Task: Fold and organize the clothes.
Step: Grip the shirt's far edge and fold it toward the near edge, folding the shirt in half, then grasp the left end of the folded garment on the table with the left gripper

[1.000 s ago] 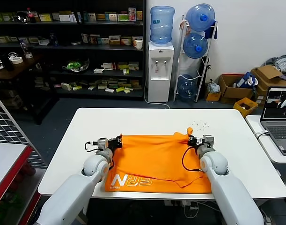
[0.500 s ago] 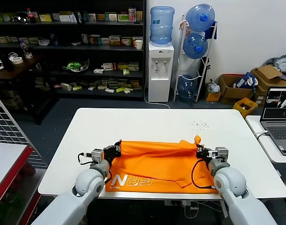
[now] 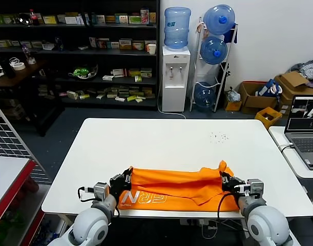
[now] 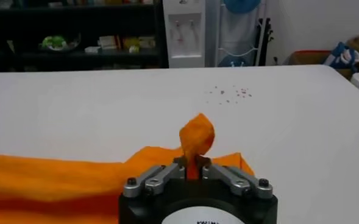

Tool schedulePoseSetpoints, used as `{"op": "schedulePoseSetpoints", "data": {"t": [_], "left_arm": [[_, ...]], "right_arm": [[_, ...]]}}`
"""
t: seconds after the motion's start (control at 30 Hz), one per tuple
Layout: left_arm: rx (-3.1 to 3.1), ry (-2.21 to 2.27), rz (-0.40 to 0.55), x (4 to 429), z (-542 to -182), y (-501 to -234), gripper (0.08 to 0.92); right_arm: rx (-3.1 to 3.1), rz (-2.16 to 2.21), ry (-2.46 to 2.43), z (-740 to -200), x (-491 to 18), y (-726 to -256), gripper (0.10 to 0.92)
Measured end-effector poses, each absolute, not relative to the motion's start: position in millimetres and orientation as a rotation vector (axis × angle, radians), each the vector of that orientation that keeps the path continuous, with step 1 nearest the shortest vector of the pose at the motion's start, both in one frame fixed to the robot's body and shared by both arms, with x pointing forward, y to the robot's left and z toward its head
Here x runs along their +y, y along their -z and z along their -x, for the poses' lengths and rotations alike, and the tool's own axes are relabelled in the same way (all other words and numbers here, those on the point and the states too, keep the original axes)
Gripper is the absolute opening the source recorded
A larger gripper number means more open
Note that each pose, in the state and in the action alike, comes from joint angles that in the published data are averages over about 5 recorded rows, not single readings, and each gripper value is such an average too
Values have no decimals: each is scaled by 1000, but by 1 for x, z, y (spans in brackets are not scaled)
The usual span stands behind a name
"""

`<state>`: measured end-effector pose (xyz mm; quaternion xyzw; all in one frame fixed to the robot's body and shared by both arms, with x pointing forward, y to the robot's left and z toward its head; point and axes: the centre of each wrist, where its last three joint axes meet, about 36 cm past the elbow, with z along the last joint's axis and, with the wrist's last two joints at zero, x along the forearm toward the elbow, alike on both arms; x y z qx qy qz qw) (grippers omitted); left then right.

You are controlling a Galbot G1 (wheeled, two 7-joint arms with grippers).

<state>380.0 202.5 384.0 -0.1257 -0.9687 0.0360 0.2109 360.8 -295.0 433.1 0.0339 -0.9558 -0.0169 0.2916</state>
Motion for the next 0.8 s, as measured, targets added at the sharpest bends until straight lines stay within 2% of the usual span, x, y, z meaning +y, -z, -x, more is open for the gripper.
{"op": "schedulePoseSetpoints", "data": {"t": [0.33, 0.57, 0.67, 0.8], "left_arm": [[-2665, -123, 320, 202, -349, -374, 530], [-2682, -136, 292, 203, -341, -361, 745], [-2690, -141, 278, 204, -341, -354, 804], [-2691, -145, 258, 206, -344, -344, 821]], "right_arm": [[-2537, -72, 47, -340, -299, -438, 554], [-2532, -57, 60, -330, -300, -436, 758], [-2532, -55, 67, -328, -299, -436, 809], [-2531, -50, 74, -324, -299, -436, 822]]}}
